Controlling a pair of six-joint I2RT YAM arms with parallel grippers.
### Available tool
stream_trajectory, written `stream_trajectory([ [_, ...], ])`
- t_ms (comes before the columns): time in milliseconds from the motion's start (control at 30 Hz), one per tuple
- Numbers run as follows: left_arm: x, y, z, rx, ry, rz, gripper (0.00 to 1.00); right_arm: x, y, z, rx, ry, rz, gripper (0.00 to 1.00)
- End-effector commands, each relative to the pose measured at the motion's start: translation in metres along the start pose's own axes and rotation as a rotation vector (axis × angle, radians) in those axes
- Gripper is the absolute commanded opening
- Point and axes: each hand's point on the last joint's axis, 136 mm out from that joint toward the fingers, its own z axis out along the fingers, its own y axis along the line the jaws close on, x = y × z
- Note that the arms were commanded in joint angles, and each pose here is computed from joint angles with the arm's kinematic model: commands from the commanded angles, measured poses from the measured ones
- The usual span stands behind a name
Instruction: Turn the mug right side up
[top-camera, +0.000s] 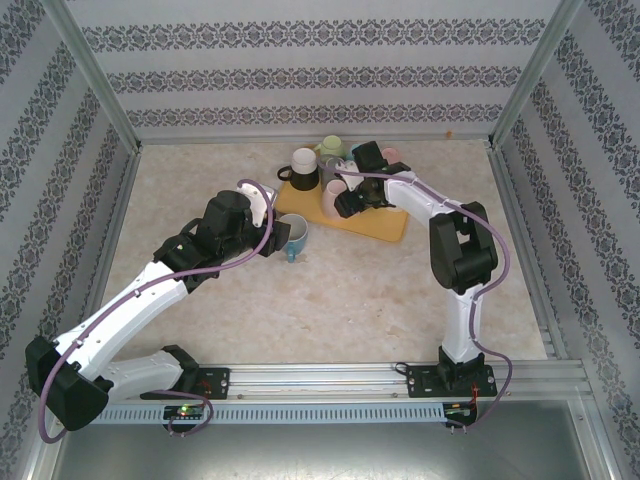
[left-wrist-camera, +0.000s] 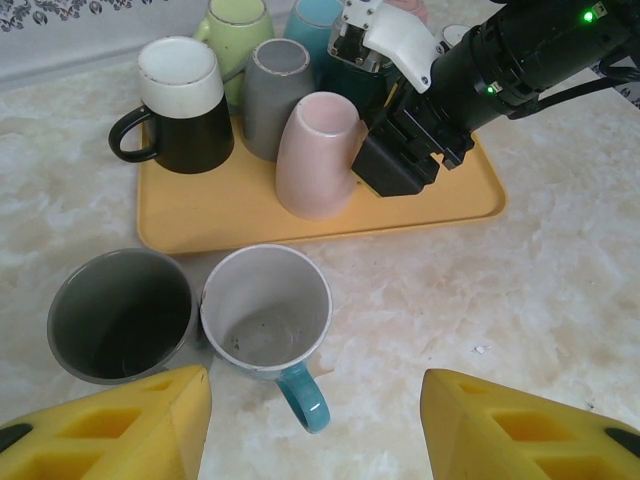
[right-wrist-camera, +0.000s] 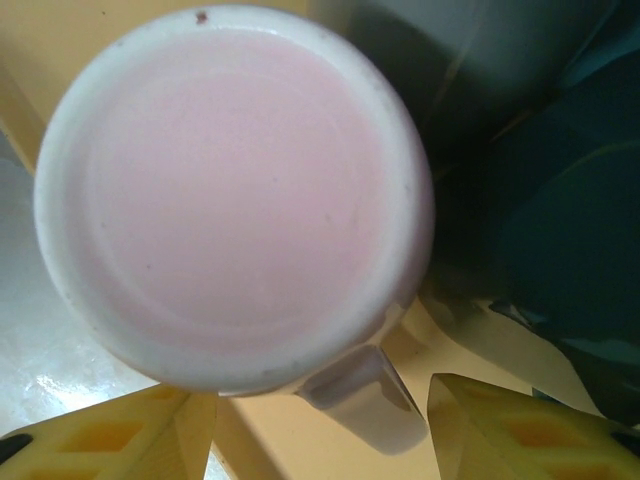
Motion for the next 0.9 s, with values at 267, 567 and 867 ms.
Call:
stream_trajectory([
  [267, -0.007, 0.003, 0.0, 0.001, -0.035, 0.001, 0.58, 0.001, 0.017, 0.0, -0.047, 0.014, -0.046, 0.35],
  [567, -0.008, 0.003, -0.001, 0.001, -0.04, -0.001, 0.57, -0.002, 0.017, 0.001, -0.046, 0.019, -0.054, 0.22],
  [867, -0.007, 0.002, 0.0, 0.003, -0.04, -0.002, 0.57, 0.001, 0.017, 0.013, -0.067, 0.071, -0.053, 0.28],
])
